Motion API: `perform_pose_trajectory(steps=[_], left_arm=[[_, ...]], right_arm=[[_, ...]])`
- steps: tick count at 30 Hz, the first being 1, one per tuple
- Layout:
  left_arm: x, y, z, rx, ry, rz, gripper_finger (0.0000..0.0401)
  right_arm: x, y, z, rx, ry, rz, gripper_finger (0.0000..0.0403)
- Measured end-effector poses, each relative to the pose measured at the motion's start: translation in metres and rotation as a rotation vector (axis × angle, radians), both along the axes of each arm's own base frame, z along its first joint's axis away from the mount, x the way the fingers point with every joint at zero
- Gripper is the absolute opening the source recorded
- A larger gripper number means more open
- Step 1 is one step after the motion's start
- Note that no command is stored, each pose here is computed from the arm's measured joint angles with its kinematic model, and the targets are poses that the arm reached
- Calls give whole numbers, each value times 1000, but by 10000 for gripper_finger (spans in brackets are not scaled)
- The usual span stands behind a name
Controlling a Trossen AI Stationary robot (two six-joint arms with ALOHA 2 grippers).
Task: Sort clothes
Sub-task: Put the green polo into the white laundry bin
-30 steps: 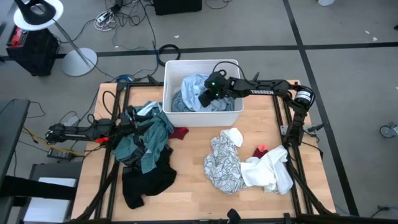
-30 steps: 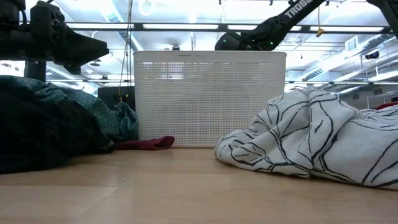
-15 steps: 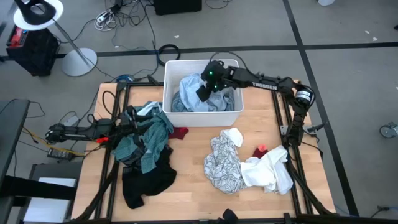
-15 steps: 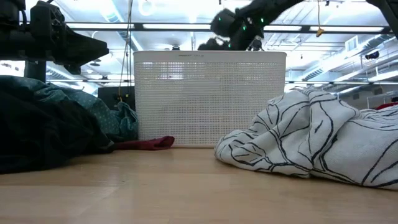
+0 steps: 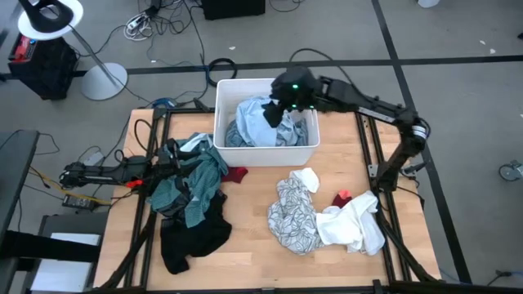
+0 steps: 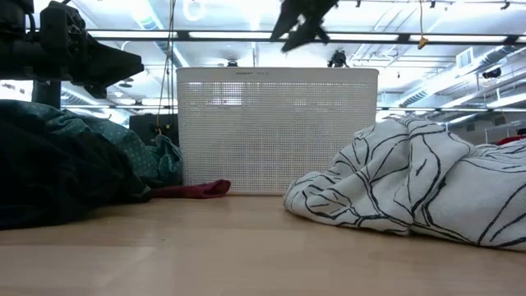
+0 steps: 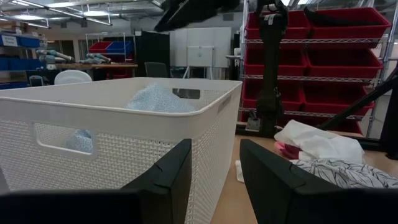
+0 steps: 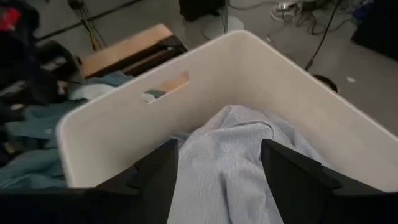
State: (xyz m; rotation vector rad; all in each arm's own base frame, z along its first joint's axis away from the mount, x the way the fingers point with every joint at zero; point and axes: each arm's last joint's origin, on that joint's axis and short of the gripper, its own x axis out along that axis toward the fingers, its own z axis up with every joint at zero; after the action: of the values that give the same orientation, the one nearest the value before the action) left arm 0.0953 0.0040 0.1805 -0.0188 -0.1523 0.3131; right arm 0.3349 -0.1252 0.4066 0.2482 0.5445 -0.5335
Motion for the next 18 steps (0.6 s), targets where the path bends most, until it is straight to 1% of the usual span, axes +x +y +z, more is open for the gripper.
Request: perform_pose_trajectory(steps=[4,7,13,18], left_arm=[[0,0,0,0,0,0,142],[0,0,0,0,0,0,142],[0,0,0,0,1,0,142],[0,0,0,0,1,0,142]], right_arm=[[-21,23,16,-10,12,7,228],[-33,44,19,-25,24,13,228],[-57,89,5,-32,34,17,228],[-73,118,-9,-42,0,35,228]])
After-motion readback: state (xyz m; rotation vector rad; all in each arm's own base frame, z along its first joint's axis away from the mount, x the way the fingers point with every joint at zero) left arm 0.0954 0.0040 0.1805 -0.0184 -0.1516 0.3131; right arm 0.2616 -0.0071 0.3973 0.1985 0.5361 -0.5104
